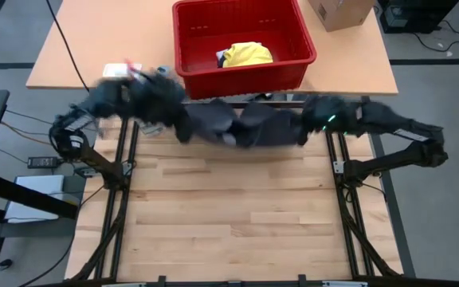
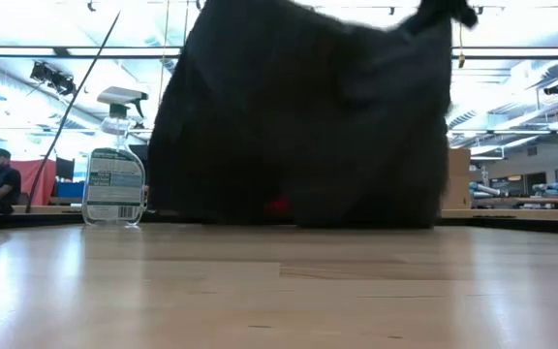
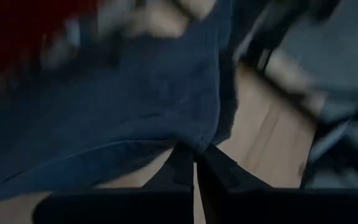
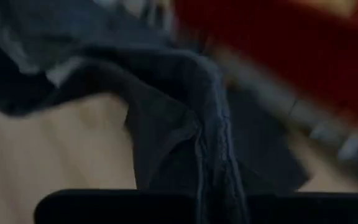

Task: Fold Laundry from Bin
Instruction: Fold the black short

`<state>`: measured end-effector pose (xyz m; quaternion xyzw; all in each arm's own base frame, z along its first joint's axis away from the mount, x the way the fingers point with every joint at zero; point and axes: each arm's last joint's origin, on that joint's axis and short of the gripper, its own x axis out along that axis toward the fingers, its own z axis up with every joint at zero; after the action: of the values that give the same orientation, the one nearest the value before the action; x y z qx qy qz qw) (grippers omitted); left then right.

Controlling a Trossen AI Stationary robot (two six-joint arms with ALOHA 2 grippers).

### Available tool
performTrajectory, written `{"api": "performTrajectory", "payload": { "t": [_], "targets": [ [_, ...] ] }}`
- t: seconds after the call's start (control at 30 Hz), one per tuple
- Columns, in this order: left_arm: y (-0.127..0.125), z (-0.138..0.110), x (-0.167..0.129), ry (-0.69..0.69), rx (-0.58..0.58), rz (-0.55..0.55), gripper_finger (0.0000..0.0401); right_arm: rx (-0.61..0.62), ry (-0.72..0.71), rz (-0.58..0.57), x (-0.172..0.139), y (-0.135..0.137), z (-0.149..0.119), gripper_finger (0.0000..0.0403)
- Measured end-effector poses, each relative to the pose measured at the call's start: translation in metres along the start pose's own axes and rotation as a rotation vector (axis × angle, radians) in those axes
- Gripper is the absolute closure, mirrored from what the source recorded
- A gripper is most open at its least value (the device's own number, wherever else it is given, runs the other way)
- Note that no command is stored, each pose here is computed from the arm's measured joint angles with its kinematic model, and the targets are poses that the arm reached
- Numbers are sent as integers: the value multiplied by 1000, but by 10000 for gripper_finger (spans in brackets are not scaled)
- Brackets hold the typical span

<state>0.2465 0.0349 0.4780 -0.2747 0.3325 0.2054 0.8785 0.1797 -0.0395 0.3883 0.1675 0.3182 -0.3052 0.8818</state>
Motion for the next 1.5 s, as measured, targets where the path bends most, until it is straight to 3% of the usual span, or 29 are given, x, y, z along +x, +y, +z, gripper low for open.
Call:
{"api": "performTrajectory", "payload": {
  "t": [0.1, 0.27, 0.4, 0.53, 0.77, 0.93, 1.07, 1.2, 1.37, 1.5],
  "targets": [
    [-15, -41, 49, 198, -31, 56, 394, 23, 219, 63, 29, 11, -38, 385],
    [-30, -117, 121, 404, -128, 44, 394, 145, 564, 321, 76, 27, -108, 380],
    [-37, -164, 159, 474, -263, -101, 388, 224, 669, 425, 95, 38, -152, 368],
    [-41, -191, 173, 485, -323, -184, 369, 250, 705, 469, 101, 43, -176, 352],
    [-42, -204, 175, 466, -306, -171, 312, 263, 714, 455, 103, 42, -183, 318],
    [-30, -194, 179, 435, -242, -138, 262, 340, 689, 448, 98, 45, -174, 295],
    [-14, -185, 177, 494, -192, -124, 233, 431, 682, 387, 93, 41, -172, 296],
    [-8, -191, 161, 550, -108, -84, 224, 465, 713, 319, 87, 36, -176, 305],
    [4, -228, 148, 604, 138, 22, 229, 433, 845, 113, 89, 25, -192, 319],
    [18, -239, 158, 560, 197, -48, 237, 478, 924, 78, 84, 28, -199, 336]
  ]
}}
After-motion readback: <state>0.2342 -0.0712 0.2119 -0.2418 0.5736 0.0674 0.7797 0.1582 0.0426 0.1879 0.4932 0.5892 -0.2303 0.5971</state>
